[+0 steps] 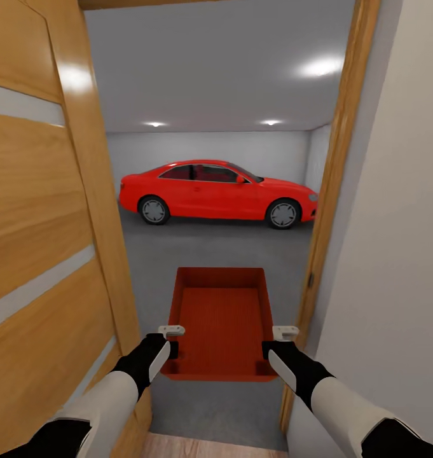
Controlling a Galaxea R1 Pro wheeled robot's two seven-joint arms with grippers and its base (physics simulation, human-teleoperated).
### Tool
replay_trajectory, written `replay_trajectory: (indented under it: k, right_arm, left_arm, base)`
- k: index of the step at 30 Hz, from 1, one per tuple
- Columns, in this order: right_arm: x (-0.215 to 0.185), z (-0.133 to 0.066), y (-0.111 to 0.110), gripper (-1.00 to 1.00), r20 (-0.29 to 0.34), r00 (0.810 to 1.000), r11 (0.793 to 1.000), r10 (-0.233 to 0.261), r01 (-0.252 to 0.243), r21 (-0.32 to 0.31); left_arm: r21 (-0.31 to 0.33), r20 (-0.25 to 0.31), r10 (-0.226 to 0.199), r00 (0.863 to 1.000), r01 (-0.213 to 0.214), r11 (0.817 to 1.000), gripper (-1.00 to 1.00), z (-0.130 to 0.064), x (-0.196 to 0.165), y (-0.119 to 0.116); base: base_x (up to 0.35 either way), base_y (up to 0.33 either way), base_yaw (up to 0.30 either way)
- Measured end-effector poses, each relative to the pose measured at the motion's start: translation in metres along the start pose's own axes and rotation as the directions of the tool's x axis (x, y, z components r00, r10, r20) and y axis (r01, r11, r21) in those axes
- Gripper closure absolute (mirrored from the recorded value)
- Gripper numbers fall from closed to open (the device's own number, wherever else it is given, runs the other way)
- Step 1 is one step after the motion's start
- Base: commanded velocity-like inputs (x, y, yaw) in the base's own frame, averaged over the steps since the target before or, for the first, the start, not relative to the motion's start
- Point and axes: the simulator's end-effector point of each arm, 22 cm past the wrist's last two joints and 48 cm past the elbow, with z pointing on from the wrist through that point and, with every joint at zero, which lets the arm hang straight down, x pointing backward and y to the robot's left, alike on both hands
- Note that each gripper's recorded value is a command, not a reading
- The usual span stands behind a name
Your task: Move the two storage containers from the living room to the garage. In the garage, place one container on the floor and stack the other container on top of it (either order is fine).
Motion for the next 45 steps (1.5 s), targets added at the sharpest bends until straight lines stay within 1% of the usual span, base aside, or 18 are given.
replay_trajectory:
  k: [5,9,27,31,38,45]
  right_arm:
    - [0.0000,0.0000,0.0001,1.00,0.000,1.000,1.000,0.000,0.000,0.000]
    - [0.0002,0.0002,-0.0004,1.00,0.000,1.000,1.000,-0.001,0.001,0.000]
    - [0.0001,0.0004,-0.0001,1.00,0.000,1.000,1.000,0.000,0.000,0.000]
    - [0.0002,0.0002,0.0000,1.00,-0.001,1.000,1.000,0.000,0.000,0.000]
    - [0.0004,0.0001,0.0001,1.00,-0.001,1.000,1.000,0.001,-0.001,0.000]
    - [0.0002,0.0004,-0.0001,1.00,0.000,1.000,1.000,0.001,-0.001,0.000]
  left_arm:
    - [0.000,0.000,0.000,1.000,0.000,1.000,1.00,0.0000,0.0000,0.0001]
    - [0.001,0.000,0.001,1.000,-0.001,1.000,1.00,0.0001,-0.0001,-0.0004]
    - [0.001,0.000,0.000,1.000,0.000,1.000,1.00,0.0004,0.0000,-0.0002]
    - [0.000,0.000,0.000,1.000,0.000,1.000,1.00,0.0002,0.0001,0.0000]
    - [0.000,-0.001,0.001,1.000,-0.001,1.000,1.00,0.0000,0.0001,0.0001]
    - [0.001,0.000,0.002,1.000,-0.002,1.000,1.00,0.0004,0.0000,-0.0003]
  base:
    - [0.199,0.253,-0.004]
    - [0.162,0.155,-0.130]
    - [0.011,0.005,-0.227]
    - [0.077,0.119,-0.044]
    - [0.146,0.242,-0.005]
    - [0.044,0.052,0.000]
